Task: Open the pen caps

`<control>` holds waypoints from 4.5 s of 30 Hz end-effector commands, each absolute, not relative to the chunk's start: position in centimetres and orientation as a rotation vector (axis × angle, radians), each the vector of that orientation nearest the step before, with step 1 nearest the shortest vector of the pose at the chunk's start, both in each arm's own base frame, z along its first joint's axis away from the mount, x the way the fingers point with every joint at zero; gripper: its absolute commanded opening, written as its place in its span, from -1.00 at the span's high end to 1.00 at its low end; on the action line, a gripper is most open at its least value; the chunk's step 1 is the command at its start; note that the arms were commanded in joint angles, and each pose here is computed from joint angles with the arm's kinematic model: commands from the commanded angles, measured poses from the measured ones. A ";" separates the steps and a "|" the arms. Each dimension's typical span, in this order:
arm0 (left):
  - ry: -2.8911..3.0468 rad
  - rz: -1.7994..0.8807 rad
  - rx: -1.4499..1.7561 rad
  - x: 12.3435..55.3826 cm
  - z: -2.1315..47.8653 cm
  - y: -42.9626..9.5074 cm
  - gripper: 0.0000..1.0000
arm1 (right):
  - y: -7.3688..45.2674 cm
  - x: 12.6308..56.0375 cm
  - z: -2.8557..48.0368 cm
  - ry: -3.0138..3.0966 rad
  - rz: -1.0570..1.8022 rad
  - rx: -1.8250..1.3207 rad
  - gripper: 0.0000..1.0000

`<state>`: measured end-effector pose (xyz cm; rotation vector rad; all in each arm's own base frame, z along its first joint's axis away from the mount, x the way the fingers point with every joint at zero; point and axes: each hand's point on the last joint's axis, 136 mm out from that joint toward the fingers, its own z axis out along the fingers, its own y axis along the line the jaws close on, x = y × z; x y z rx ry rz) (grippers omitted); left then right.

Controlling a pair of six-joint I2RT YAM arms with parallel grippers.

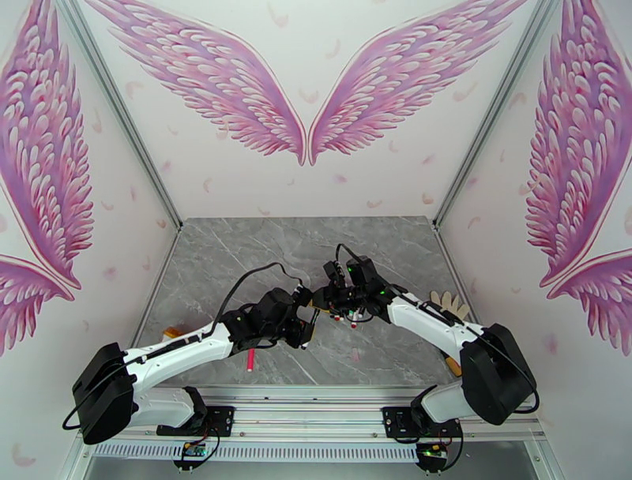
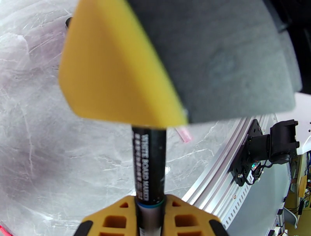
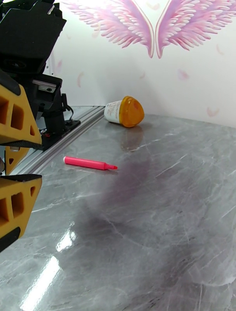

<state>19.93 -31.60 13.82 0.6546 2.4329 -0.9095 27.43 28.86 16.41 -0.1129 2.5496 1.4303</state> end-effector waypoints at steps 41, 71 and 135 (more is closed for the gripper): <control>2.412 -0.985 0.613 21.0 14.2 -32.4 0.74 | 28.7 26.8 18.5 2.482 1.415 -0.117 0.80; 2.443 -0.904 0.718 18.7 12.5 -32.2 0.83 | 25.0 28.1 22.7 2.336 1.298 -0.101 1.00; 2.474 -0.643 0.858 17.0 10.0 -33.6 0.93 | 21.0 31.6 23.5 2.325 1.128 0.106 1.00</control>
